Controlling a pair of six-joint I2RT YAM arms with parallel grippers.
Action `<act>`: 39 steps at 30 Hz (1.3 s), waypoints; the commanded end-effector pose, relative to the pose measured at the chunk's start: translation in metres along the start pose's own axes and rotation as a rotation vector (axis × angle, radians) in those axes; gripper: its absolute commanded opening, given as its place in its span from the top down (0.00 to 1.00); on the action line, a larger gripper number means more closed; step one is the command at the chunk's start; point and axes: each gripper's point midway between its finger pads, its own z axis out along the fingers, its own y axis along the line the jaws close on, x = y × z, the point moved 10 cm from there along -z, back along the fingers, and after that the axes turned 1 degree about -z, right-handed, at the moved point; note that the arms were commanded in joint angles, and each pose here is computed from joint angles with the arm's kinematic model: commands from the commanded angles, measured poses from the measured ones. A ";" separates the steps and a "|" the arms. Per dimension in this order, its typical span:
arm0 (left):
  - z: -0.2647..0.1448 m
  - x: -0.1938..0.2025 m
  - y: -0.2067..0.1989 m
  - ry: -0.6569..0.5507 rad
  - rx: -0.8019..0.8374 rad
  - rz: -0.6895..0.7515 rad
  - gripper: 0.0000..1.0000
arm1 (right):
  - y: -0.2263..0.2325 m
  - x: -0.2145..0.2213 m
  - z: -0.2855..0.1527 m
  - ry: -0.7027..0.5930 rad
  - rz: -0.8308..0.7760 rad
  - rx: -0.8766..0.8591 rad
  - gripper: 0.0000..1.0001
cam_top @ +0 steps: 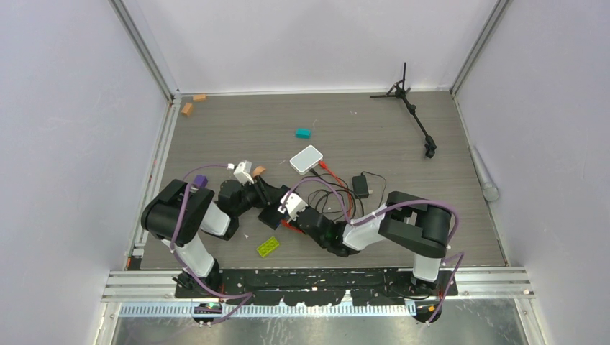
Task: Insert the plug into the switch port
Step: Insert the connector into the switch port.
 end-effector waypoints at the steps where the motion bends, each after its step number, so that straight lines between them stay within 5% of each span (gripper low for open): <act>1: -0.010 0.034 -0.008 0.223 0.088 -0.031 0.67 | 0.003 -0.034 0.010 -0.189 0.085 -0.053 1.00; 23: -0.007 0.031 -0.011 0.203 0.086 0.001 0.66 | -0.024 -0.079 0.012 -0.028 -0.003 -0.221 1.00; 39: 0.007 -0.013 -0.002 0.046 -0.045 0.047 0.56 | -0.027 -0.020 -0.012 0.112 0.061 -0.157 1.00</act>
